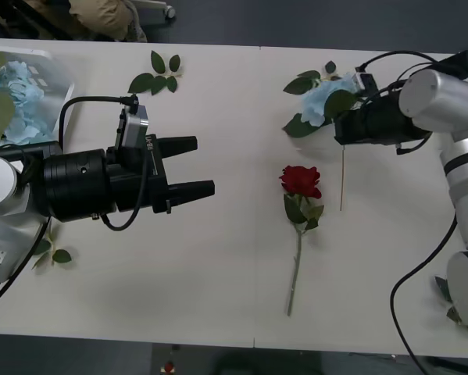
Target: Put the red flowers into the right box and the blue flowers into the left box
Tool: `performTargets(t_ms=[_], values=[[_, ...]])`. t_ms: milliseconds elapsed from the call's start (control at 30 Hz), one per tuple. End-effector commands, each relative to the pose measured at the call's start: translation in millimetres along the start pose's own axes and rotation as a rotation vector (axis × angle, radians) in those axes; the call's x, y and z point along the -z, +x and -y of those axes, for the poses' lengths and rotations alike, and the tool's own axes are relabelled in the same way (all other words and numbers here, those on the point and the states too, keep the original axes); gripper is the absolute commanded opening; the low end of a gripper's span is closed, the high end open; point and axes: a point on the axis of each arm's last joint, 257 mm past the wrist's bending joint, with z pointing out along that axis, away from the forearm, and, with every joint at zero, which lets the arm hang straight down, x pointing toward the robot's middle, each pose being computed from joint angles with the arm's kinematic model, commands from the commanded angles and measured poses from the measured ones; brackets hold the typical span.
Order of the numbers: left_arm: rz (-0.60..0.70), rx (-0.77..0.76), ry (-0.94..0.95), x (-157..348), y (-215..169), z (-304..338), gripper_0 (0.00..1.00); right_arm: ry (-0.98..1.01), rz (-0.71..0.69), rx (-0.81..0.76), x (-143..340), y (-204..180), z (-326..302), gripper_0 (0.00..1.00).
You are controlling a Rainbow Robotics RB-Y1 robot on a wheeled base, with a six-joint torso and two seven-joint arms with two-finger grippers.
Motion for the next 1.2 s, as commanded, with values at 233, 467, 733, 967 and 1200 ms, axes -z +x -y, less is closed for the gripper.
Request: performTargets(t_ms=[233, 467, 733, 967, 1200], values=[[0.042, -0.05, -0.001, -1, -20, 0, 1.0, -0.084, 0.14, 0.119, 75, -59, 36, 0.0], [0.042, -0.05, -0.001, -1, -20, 0, 1.0, -0.215, 0.252, 0.2, 124, -76, 37, 0.0], [0.042, -0.05, -0.001, -1, -20, 0, 1.0, -0.42, 0.383, 0.337, 156, -85, -8, 0.0], [0.042, -0.05, -0.001, -1, -20, 0, 1.0, -0.644, 0.479, 0.485, 186, -78, -66, 0.0], [0.042, -0.05, -0.001, -1, -20, 0, 1.0, -0.799, 0.573, 0.54, 206, -71, -102, 0.0]])
